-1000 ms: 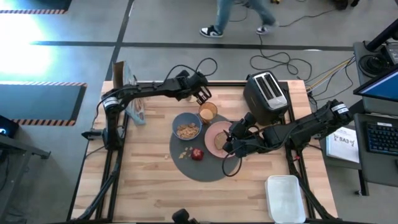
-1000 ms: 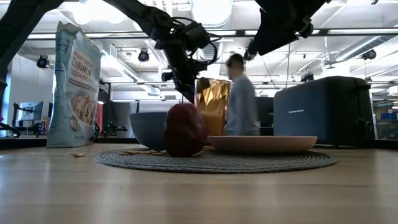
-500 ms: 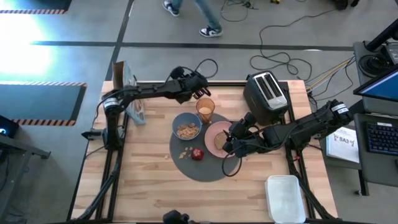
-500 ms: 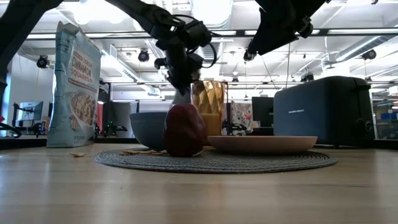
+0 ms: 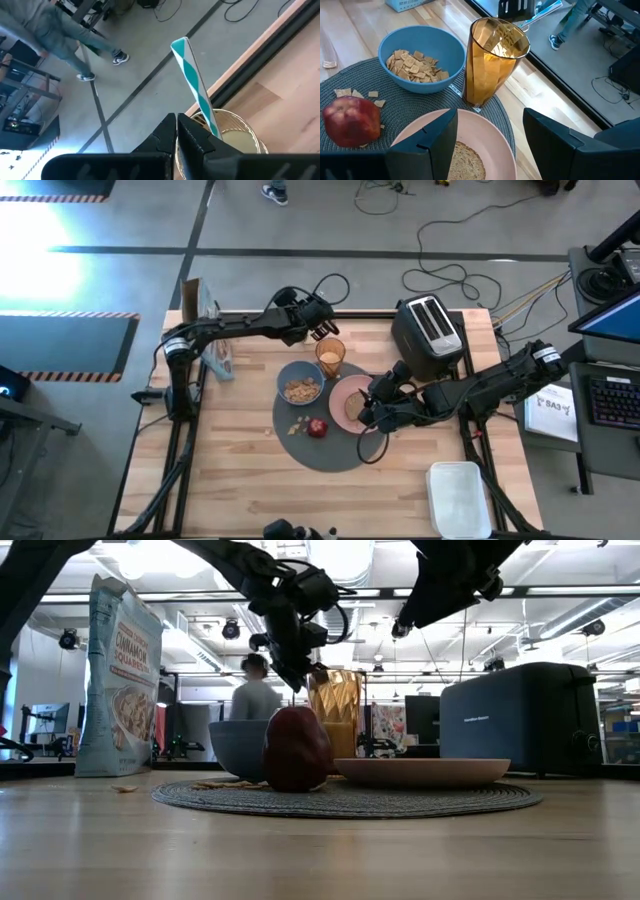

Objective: Arrange a breakfast setting
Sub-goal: Put the blue spoon to the left the blue bowl on the gray table placemat

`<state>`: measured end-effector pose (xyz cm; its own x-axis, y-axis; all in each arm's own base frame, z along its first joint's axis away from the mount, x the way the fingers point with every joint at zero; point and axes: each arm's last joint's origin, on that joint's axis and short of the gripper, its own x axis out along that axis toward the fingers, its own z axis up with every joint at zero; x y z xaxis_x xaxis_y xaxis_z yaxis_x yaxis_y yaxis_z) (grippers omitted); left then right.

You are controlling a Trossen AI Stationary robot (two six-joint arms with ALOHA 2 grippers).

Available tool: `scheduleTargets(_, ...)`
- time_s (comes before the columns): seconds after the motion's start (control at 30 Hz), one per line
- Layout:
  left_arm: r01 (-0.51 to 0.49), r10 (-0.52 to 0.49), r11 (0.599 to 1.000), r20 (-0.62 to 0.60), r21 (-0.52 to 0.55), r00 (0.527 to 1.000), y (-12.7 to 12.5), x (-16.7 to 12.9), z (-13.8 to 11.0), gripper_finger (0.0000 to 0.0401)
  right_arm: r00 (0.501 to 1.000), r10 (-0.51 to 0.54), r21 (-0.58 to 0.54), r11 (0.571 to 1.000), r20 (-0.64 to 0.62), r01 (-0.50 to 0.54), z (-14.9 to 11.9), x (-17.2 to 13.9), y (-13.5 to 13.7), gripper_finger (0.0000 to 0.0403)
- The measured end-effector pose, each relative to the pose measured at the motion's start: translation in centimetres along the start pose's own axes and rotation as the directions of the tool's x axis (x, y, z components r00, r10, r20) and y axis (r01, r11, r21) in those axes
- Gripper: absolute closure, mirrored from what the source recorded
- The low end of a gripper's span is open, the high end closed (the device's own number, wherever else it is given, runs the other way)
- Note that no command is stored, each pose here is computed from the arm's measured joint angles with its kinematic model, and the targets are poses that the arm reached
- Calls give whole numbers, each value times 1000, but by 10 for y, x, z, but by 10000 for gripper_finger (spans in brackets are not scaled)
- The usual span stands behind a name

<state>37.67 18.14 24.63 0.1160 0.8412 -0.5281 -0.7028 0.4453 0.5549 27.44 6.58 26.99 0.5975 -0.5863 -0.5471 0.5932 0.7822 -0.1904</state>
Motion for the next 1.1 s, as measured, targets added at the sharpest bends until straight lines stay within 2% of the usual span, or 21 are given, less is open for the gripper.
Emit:
scheduleTargets(0.13, 7, -7, 1000, 7, -23, 1000, 3, -3, 1, 401, 1000, 0, 1, 1000, 0, 0, 0, 0, 0, 188)
scheduleTargets(0.2, 40, -38, 997, 25, -69, 999, 4, -8, 4, 399, 1000, 0, 1, 1000, 1, 0, 0, 0, 0, 188)
scheduleTargets(0.27, 32, -27, 992, 44, -121, 999, 7, -11, 7, 386, 1000, 0, 1, 1000, 1, 0, 0, 0, 0, 188)
scheduleTargets(0.4, 49, -39, 983, 60, -176, 997, 8, -11, 9, 323, 1000, 2, 3, 1000, 2, -2, 0, 0, 0, 188)
scheduleTargets(0.57, 137, -121, 967, 87, -215, 989, 13, -5, 13, 226, 1000, 2, 3, 1000, 2, -2, 0, 0, 0, 188)
scheduleTargets(0.7, 210, -182, 946, 130, -249, 975, 19, 3, 18, 185, 1000, 2, 3, 1000, 2, -2, 0, 0, 0, 188)
scheduleTargets(0.83, 240, -202, 927, 155, -288, 967, 22, 12, 20, 180, 1000, 2, 3, 1000, 3, -2, 0, 0, 0, 188)
scheduleTargets(1.1, 280, -249, 894, 132, -351, 960, 16, 38, 14, 207, 1000, 6, 6, 1000, 2, -6, 1, 0, 0, 188)
